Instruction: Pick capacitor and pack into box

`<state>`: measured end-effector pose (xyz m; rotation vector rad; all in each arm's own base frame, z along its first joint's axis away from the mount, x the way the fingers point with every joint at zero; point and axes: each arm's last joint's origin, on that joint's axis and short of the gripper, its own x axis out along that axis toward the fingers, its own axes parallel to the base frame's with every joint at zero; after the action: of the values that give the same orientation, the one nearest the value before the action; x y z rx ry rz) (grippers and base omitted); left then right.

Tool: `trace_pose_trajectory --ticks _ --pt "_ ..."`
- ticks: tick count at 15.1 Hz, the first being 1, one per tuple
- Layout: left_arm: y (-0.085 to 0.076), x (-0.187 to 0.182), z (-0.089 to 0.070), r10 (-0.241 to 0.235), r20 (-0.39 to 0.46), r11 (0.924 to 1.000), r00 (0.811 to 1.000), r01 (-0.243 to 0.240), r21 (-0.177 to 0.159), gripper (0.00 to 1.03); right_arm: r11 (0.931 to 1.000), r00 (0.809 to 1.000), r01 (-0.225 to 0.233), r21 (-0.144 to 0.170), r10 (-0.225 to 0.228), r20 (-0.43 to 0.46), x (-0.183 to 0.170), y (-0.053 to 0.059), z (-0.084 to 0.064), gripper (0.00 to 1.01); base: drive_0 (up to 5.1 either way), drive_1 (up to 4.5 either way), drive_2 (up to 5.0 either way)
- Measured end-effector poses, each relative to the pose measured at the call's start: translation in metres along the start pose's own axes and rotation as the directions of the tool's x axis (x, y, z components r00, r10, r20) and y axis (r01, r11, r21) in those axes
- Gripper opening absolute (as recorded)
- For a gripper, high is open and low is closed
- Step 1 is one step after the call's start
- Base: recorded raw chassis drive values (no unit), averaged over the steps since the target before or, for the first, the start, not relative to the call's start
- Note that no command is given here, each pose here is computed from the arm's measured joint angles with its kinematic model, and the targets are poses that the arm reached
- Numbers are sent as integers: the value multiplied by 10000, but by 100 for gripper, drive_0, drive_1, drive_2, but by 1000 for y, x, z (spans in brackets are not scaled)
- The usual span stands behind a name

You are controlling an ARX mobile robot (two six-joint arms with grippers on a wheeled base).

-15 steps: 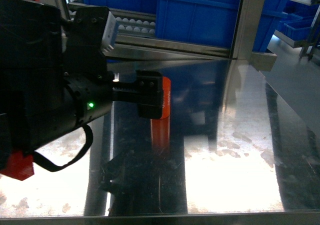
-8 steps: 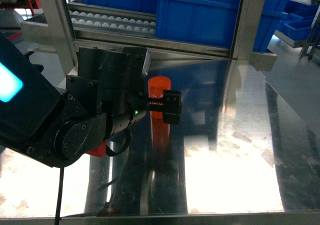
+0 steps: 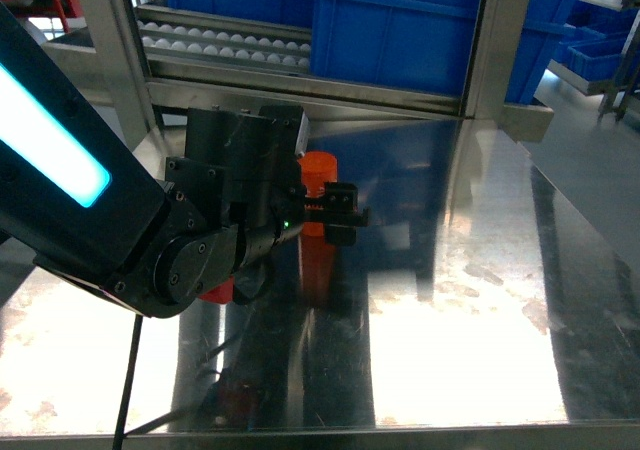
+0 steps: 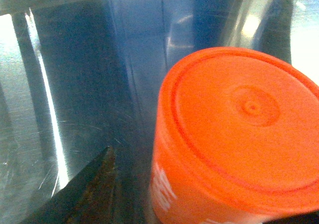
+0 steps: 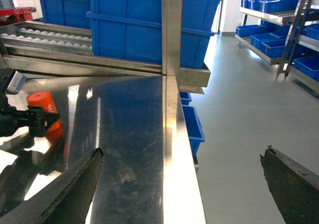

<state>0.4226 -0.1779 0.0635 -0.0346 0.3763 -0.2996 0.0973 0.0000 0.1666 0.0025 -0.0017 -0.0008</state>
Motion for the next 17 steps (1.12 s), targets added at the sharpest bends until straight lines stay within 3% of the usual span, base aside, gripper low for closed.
trace_pose_trajectory --ticks 1,4,6,8,10,11,12,15,17 --pt "0 1 0 -12 2 10000 10000 12 0 71 10000 10000 -4 0 4 -4 0 0 0 98 0 0 0" --pt "0 2 0 -17 9 10000 10000 17 -1 47 10000 10000 -4 0 4 0 0 0 0 98 0 0 0" --pt "4 -8 -1 121 201 9999 9997 -121 -25 45 10000 10000 -4 0 4 -4 0 0 0 98 0 0 0" --pt "9 -37 16 399 760 9991 9963 -406 78 45 10000 10000 -4 0 4 0 0 0 0 98 0 0 0" --pt "21 -81 50 699 2056 9975 9761 -689 -121 45 10000 10000 -4 0 4 -4 0 0 0 98 0 0 0" --pt "32 -141 63 1388 3475 9893 9274 -1457 -63 45 10000 10000 -4 0 4 -4 0 0 0 98 0 0 0" --pt "36 -165 58 1545 3641 9865 9184 -1635 -61 45 10000 10000 -4 0 4 -4 0 0 0 98 0 0 0" --pt "41 -220 42 1806 3469 9822 9204 -1872 -146 45 10000 10000 -4 0 4 -4 0 0 0 98 0 0 0" --pt "47 -257 32 2129 3364 9769 9173 -2055 -578 45 10000 10000 -4 0 4 0 0 0 0 98 0 0 0"
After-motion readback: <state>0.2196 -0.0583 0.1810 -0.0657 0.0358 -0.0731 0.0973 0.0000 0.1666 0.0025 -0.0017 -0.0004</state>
